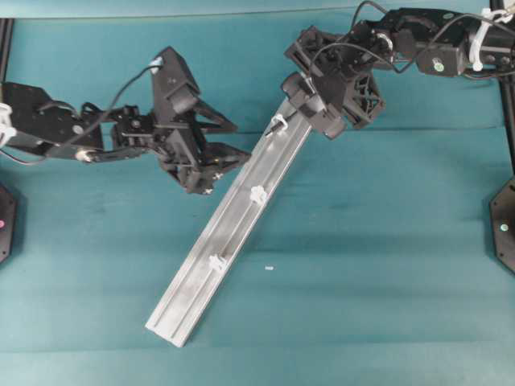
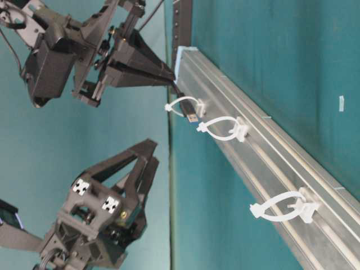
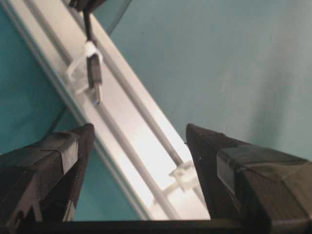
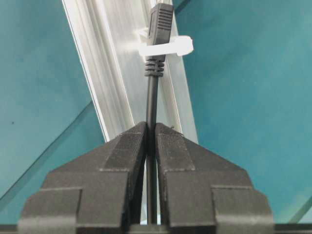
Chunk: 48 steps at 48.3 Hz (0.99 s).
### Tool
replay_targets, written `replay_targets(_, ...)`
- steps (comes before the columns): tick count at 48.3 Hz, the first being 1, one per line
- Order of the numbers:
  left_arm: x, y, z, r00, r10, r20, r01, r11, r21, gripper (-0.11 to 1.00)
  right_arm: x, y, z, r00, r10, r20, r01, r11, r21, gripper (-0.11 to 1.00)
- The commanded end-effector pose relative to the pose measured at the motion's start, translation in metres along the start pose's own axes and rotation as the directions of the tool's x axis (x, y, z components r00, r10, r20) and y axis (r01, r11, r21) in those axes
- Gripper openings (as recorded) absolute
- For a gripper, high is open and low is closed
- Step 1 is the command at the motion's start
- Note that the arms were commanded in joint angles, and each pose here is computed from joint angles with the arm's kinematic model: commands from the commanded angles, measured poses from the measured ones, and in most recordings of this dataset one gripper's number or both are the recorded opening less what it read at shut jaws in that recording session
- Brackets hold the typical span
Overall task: Pass the USB cable through three rings with both arms.
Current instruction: 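Bring the left gripper to the plug beyond the first ring and grasp it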
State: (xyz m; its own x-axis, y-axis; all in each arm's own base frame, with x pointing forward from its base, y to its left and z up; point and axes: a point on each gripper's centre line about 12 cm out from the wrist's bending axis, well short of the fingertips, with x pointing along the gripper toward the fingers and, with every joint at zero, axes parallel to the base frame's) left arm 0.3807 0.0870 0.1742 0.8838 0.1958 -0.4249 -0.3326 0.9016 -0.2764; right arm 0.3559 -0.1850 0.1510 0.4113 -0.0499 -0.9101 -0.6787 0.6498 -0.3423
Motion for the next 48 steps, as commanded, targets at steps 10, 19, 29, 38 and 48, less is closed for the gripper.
replay_targets(10,0.015,0.008,0.001,0.999,0.002,0.047,-0.002,1.000,-0.007,0.84,0.001,-0.003,0.008,0.999,-0.025,0.020,0.025,1.000,-0.005,0.08)
replay_targets(19,0.027,0.021,-0.003,0.999,0.028,0.042,-0.027,0.999,-0.017,0.84,0.002,-0.001,0.011,0.999,-0.021,0.028,0.021,1.000,-0.002,0.08)
replay_targets(29,0.037,0.028,-0.007,0.998,0.040,0.038,-0.039,0.999,-0.023,0.84,0.002,0.000,0.011,0.999,-0.021,0.028,0.021,1.000,-0.002,0.08)
replay_targets(38,0.053,0.028,-0.003,0.998,0.039,0.044,-0.037,0.999,-0.026,0.84,0.003,0.000,0.011,0.999,-0.022,0.028,0.022,1.000,0.000,0.08)
replay_targets(48,0.066,0.030,-0.009,0.999,0.043,0.029,-0.042,0.999,-0.031,0.84,0.003,0.000,0.011,0.999,-0.022,0.028,0.022,1.000,0.000,0.08)
